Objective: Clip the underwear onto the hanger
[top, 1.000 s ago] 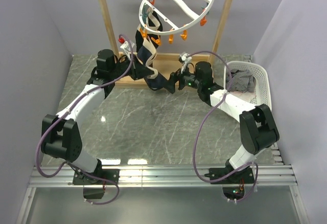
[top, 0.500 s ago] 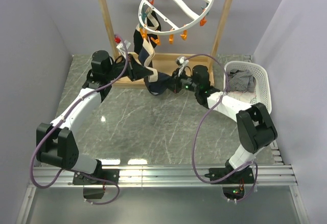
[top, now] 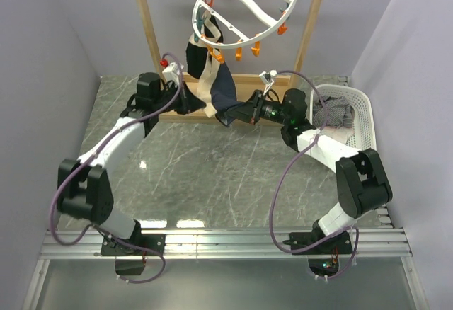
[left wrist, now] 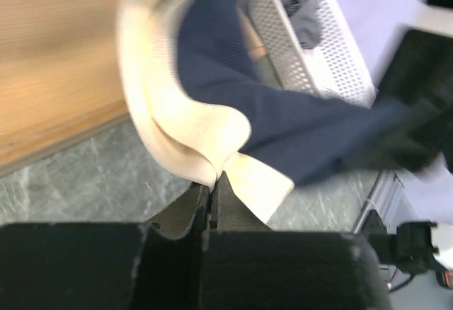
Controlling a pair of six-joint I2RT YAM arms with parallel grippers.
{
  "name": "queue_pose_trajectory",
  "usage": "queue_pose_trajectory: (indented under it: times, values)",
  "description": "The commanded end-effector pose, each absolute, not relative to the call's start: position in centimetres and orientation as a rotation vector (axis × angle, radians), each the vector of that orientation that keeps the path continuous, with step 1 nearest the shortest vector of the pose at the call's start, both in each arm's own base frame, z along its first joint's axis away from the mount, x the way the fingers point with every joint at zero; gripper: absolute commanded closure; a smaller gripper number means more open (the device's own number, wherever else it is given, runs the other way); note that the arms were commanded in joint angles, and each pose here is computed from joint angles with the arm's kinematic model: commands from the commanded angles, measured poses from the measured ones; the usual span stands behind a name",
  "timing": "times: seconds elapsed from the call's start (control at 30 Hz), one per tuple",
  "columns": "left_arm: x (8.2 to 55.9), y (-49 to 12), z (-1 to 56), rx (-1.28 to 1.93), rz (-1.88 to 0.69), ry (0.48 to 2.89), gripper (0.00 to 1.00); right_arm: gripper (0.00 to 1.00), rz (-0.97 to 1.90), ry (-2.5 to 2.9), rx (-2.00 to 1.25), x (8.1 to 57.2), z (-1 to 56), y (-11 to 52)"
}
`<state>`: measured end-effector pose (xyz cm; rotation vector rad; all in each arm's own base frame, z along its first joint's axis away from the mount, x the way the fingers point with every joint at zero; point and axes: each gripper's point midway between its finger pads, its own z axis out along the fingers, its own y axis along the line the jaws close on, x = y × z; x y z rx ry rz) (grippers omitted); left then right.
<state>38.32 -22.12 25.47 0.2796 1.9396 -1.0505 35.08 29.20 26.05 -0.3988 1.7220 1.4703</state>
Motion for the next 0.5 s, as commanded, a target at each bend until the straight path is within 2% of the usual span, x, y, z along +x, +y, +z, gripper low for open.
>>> queue_pose_trajectory:
  times: [0.0,0.17,0.47]
  values:
    - [41.6,-22.1,25.1,0.233,-0.966,1.981,1.00,1.00,1.622,1.568,-0.455,31.8,31.5,29.8]
    - [42.9,-23.3,24.0,0.218,-1.013,2.021,1.00,1.00,1.604,1.576,-0.570,30.2,30.9,31.0]
    - [42.5,-22.8,22.1,0.248,-0.943,2.051,1.00,1.00,1.364,1.810,-0.524,35.5,20.8,31.4]
